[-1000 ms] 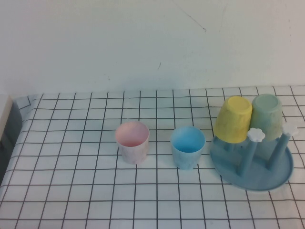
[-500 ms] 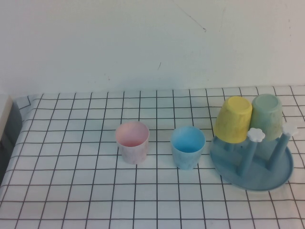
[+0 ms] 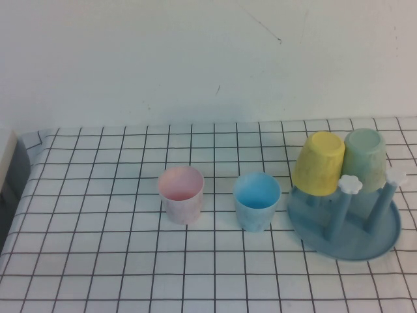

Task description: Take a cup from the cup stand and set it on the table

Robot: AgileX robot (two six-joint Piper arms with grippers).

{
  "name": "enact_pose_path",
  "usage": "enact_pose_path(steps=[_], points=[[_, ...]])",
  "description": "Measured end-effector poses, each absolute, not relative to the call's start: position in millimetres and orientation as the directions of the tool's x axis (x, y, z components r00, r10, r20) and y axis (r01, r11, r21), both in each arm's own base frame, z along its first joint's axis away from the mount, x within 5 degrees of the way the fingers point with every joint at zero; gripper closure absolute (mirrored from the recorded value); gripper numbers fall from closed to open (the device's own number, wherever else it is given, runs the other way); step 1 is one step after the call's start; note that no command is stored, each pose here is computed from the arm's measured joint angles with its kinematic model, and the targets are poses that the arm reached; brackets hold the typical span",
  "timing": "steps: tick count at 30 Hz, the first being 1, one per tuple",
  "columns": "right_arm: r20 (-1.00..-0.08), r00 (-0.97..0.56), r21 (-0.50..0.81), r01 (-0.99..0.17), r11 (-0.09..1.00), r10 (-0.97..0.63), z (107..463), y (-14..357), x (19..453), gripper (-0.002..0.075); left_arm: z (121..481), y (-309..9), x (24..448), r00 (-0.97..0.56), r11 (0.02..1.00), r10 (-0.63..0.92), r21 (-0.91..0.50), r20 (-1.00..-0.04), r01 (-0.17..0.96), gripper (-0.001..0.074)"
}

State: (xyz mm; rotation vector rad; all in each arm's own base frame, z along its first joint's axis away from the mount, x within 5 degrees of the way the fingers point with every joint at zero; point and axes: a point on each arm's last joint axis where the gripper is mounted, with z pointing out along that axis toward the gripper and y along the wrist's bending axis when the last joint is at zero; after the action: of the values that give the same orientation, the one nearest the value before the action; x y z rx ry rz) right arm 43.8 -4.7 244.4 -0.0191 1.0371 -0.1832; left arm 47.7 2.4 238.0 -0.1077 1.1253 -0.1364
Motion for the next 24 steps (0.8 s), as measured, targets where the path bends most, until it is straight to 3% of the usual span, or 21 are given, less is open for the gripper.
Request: enact_pose_path(steps=[3,5,13,19,24], points=[[-0.866,0.475,-0.102,0.138,0.985,-0.156,245,-5,45,0.0729,239,3,47,0.430,0.983,-0.185,-0.175,-0.884,0.062,0.0738],[-0.918,0.369,-0.113,0.114,0.987,-0.147,248,-4,47,0.0729,242,2,48,0.378,0.980,-0.198,-0.187,-0.905,0.065,0.0738],[-0.959,-0.029,-0.284,0.016,0.959,-0.284,315,0,43,0.0729,289,-3,39,0.129,0.987,-0.157,-0.150,-0.979,0.065,0.0738],[-0.866,-0.366,-0.308,-0.144,0.940,-0.340,353,1,82,0.0729,288,-8,57,-0.238,0.994,-0.065,-0.085,-0.969,0.073,0.0738],[-0.749,-0.465,-0.343,-0.338,0.876,-0.472,375,6,130,0.0729,277,-13,70,-0.398,0.989,0.011,-0.048,-0.917,0.138,0.0738]])
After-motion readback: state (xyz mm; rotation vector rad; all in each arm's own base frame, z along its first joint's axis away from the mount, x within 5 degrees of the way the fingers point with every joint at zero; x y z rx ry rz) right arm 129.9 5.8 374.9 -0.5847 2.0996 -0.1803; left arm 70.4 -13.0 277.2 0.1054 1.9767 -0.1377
